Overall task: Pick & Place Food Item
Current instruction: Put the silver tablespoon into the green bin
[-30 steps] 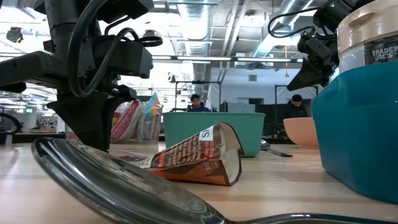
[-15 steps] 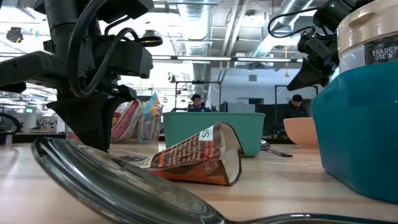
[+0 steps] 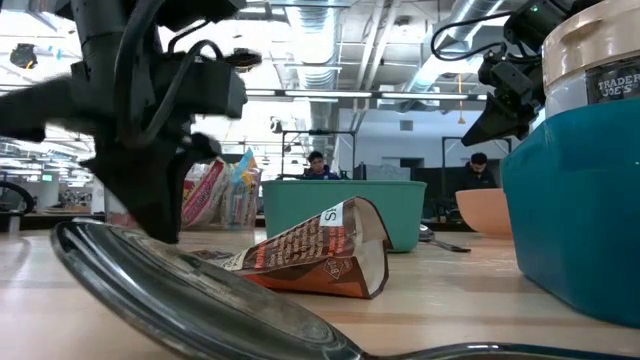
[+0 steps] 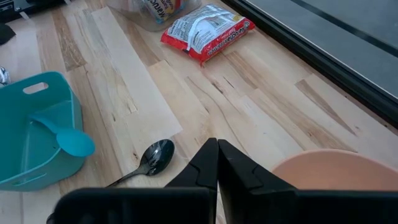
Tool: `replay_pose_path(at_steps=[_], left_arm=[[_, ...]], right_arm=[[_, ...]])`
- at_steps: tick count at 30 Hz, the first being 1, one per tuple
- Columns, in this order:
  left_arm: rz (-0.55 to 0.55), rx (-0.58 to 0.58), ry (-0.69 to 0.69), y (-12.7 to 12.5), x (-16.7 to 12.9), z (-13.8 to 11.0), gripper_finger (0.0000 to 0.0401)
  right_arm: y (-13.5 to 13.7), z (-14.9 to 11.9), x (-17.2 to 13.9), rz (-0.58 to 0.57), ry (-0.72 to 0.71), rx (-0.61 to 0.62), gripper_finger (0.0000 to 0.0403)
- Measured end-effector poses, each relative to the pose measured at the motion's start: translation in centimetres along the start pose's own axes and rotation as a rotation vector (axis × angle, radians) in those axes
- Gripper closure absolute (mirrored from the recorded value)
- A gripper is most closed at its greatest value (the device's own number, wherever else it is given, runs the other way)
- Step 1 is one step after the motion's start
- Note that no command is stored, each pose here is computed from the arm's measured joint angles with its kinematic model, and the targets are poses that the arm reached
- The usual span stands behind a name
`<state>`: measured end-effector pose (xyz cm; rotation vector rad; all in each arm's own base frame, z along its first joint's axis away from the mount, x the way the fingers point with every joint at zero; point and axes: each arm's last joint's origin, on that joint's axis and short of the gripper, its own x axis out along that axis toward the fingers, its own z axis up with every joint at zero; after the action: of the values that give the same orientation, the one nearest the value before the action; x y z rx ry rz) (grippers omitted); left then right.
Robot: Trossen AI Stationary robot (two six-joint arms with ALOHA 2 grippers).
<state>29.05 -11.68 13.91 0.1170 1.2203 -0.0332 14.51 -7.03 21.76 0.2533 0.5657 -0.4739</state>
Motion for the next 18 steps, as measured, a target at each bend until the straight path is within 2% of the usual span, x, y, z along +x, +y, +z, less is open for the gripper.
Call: replay_pose_path(at_steps=[9, 18], left_arm=[[-0.023, -0.019, -0.113, 0.3, -2.9, 0.7, 0.0390], [0.015, -0.065, -0.325, 0.8, -5.9, 2.0, 0.0389]], right_arm=[[0.0, 0.0, 0.0, 0.000, 0.000, 0.000, 0.0403], [0.0, 0.0, 0.0, 0.000, 0.000, 0.000, 0.0403]])
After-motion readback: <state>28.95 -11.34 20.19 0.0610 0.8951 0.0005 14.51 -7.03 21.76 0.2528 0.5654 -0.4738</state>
